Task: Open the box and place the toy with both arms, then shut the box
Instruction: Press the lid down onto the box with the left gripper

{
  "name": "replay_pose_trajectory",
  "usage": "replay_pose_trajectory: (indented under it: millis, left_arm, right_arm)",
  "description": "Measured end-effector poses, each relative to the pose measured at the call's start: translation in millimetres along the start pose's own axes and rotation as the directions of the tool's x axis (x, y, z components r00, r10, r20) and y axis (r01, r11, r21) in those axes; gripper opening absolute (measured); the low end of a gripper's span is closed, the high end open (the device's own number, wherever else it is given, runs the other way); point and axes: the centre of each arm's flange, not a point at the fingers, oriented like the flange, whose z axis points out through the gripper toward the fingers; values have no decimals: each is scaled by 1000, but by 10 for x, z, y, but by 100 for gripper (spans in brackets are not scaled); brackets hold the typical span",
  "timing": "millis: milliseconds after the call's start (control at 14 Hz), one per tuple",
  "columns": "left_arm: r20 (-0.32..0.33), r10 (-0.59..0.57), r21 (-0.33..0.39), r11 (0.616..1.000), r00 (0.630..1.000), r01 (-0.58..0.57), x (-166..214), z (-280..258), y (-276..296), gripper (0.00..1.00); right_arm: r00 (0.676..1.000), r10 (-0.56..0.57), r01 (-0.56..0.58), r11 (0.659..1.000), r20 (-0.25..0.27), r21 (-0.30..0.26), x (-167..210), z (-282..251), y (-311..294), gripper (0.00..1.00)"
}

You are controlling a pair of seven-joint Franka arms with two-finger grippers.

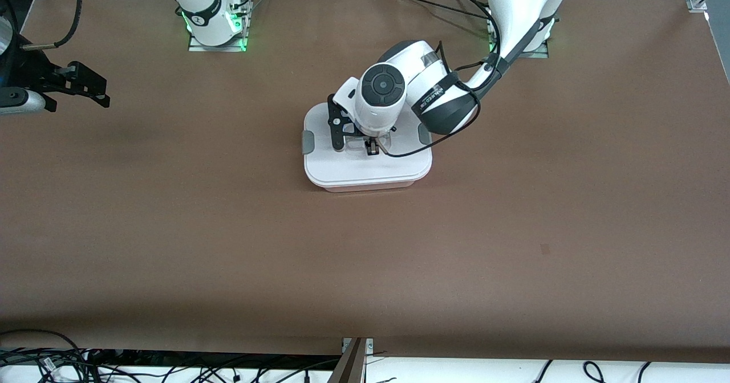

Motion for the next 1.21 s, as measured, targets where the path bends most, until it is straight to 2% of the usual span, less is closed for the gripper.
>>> replay_pose_trajectory:
  millis: [1214]
  left_arm:
    - [11, 5, 11, 1000, 1000, -5, 1, 42, -8, 7]
  right_arm:
    - [1000, 0, 0, 1000, 0, -1, 1, 2, 1, 100]
